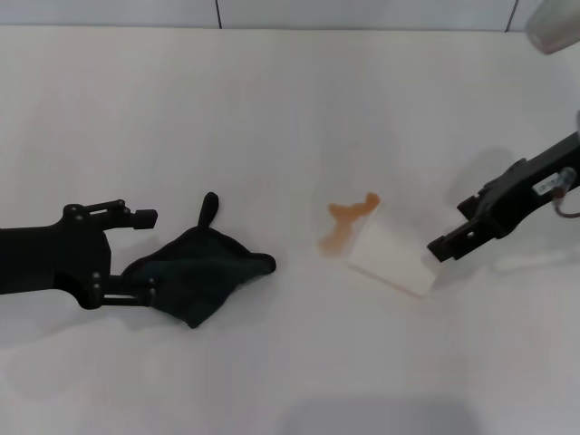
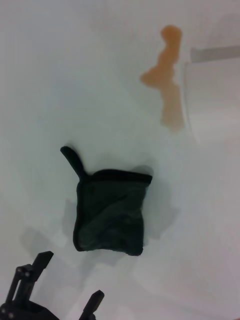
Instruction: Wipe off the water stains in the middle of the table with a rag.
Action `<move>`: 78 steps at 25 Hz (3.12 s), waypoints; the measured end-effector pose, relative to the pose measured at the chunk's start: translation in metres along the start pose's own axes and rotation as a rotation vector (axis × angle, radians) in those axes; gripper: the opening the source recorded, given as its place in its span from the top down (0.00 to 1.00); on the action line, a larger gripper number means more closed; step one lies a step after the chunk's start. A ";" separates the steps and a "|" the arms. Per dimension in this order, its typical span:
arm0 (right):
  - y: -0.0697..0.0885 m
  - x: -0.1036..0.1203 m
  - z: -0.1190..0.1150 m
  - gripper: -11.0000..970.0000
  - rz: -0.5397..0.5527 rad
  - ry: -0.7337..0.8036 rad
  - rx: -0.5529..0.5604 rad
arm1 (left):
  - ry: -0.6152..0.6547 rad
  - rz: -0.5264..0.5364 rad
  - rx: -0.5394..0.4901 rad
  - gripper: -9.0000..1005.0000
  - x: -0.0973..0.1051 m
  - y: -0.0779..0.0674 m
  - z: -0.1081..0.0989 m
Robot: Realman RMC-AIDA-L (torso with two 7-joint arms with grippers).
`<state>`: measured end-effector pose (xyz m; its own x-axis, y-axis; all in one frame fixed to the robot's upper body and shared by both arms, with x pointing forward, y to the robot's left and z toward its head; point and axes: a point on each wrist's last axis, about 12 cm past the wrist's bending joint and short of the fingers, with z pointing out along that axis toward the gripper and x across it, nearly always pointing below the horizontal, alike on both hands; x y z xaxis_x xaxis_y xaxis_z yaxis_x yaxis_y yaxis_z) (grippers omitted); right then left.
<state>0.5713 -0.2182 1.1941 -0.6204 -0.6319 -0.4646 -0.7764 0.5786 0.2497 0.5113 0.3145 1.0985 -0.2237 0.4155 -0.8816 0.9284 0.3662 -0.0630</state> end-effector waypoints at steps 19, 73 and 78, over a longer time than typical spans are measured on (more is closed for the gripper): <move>0.011 -0.021 0.042 0.12 -0.027 0.100 0.016 | 0.004 0.022 -0.006 0.13 0.004 -0.002 0.002; 0.009 -0.023 0.074 0.31 -0.063 0.111 0.018 | -0.014 0.051 -0.019 0.13 0.010 -0.007 0.001; 0.002 -0.012 0.048 0.34 -0.049 -0.010 0.026 | -0.027 0.045 -0.026 0.13 0.011 -0.008 0.000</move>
<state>0.5826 -0.1848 1.1599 -0.5806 -0.6547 -0.4841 -0.8025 0.5607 0.2041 0.5014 0.3161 1.0896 -0.1733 0.4092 -0.8958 0.9293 0.3691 -0.0112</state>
